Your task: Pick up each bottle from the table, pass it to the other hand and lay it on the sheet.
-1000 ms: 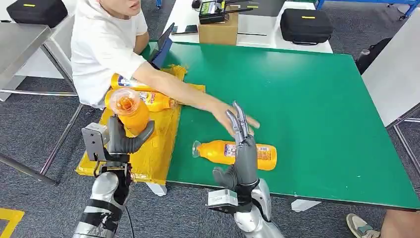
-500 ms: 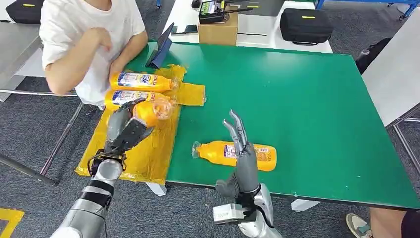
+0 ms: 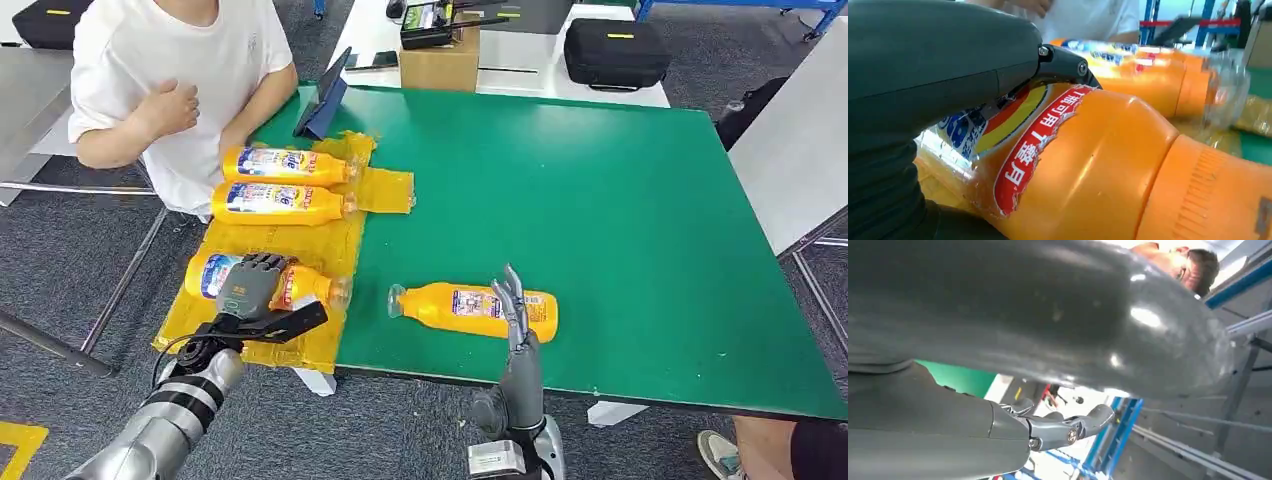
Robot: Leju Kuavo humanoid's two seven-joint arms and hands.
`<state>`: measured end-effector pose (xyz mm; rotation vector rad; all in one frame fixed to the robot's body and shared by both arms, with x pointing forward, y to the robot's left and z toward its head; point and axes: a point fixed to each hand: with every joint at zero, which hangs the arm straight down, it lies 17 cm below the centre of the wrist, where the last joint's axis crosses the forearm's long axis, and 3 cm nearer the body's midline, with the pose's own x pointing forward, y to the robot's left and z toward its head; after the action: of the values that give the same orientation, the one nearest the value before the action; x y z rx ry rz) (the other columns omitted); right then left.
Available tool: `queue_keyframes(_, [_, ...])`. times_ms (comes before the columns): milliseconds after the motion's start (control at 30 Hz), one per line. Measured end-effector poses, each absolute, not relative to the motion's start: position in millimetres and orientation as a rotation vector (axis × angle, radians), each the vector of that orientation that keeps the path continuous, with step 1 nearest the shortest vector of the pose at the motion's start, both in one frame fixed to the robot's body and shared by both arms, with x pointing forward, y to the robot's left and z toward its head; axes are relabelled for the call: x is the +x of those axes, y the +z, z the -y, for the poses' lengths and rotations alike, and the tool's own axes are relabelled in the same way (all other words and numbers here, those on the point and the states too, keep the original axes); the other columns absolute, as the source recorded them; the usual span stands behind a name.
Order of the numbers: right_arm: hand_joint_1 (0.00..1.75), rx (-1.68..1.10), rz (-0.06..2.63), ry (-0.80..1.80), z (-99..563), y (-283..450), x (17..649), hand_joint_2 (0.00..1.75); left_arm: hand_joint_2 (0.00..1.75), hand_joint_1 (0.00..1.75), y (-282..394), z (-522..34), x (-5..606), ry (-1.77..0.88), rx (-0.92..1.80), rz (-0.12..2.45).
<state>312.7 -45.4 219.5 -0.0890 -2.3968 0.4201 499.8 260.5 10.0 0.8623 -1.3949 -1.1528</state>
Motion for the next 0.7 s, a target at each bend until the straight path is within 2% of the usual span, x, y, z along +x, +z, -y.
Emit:
queue_keyframes(267, [0.0, -0.062, 2.374, 0.431, 47, 213, 312, 0.0, 1.75, 1.75, 1, -264, 504, -1.18, 0.864, 1.342])
queue_keyframes(300, [0.0, -0.058, 2.37, 0.432, 47, 212, 312, 0.0, 1.75, 1.48, -2, -266, 503, -1.18, 0.862, 1.33])
queue_keyframes(333, [0.0, -0.054, 2.364, 0.428, 49, 211, 313, 0.0, 1.75, 0.28, -5, -267, 503, -1.181, 0.859, 1.317])
queue_keyframes(367, [0.0, -0.052, 2.359, 0.422, 50, 210, 314, 0.0, 1.75, 0.0, -7, -268, 503, -1.183, 0.855, 1.31])
queue_keyframes(467, [0.0, -0.049, 2.348, 0.421, 53, 207, 317, 0.0, 1.75, 0.0, -14, -260, 500, -1.168, 0.79, 1.321])
queue_keyframes(700, [0.0, -0.057, 2.32, 0.415, 62, 200, 324, 0.0, 1.75, 0.0, -19, -225, 491, -0.977, 0.419, 1.386])
